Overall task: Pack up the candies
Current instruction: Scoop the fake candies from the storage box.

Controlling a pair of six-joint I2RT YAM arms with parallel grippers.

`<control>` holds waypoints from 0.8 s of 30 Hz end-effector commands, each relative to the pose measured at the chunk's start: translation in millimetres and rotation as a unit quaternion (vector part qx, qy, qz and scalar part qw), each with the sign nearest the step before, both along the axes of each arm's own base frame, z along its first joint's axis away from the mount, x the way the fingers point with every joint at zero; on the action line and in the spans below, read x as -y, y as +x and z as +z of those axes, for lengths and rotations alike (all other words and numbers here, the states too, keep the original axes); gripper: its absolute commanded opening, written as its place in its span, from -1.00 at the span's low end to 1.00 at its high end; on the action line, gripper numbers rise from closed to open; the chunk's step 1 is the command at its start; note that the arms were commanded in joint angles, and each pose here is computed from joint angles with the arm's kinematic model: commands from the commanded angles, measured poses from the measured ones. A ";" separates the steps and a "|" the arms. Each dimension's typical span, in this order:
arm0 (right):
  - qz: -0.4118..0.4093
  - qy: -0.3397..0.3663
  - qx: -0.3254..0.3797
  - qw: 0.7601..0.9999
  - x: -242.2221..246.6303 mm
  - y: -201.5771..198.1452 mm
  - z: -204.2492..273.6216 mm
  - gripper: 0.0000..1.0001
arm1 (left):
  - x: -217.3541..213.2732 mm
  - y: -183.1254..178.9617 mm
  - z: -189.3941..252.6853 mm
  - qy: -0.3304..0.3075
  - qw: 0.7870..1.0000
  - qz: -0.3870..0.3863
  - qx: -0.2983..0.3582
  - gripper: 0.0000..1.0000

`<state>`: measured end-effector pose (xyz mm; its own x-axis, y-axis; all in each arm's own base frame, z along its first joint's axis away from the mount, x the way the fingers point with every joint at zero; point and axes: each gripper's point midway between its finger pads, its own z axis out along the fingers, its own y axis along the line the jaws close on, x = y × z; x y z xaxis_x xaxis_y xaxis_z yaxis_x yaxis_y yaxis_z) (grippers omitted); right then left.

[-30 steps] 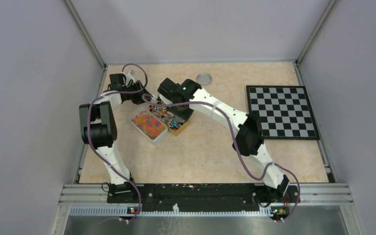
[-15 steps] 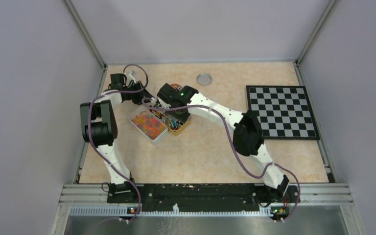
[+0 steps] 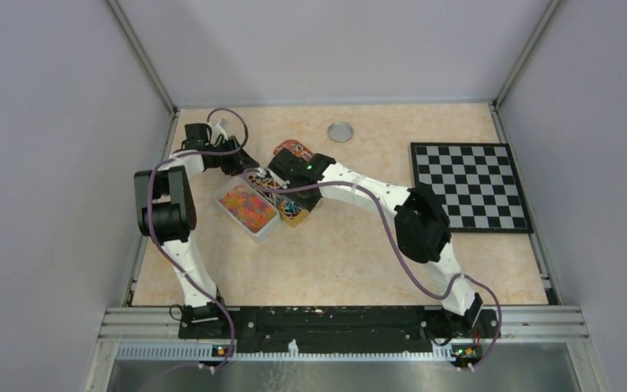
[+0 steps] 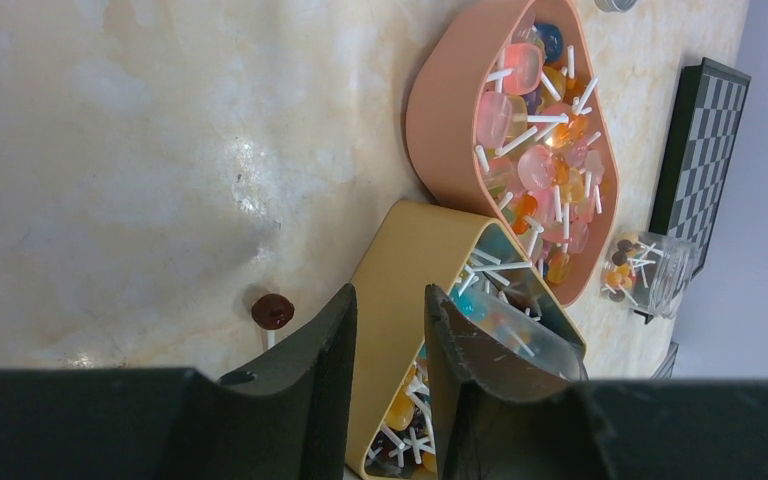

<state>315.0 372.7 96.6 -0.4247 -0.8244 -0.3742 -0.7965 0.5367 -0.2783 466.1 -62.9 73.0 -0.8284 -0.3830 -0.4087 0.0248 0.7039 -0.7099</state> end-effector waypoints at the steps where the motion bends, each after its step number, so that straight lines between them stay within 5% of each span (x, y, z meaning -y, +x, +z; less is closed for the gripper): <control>1: -0.011 0.070 0.036 0.997 -13.5 7.6 29.2 -1.00 | 0.8 9.1 14.5 -0.006 1.000 -0.012 0.026 -0.27; 24: -0.030 0.137 0.031 0.990 -7.8 10.2 8.8 -1.00 | 3.1 8.9 12.9 -0.017 0.999 -0.014 0.024 -0.27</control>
<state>319.5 376.5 76.0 -0.4437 -0.7408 -0.5043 -0.7667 0.6052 -0.2145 463.9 -67.4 75.3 -0.8361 -0.3810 -0.3948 0.0343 0.6819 -0.7306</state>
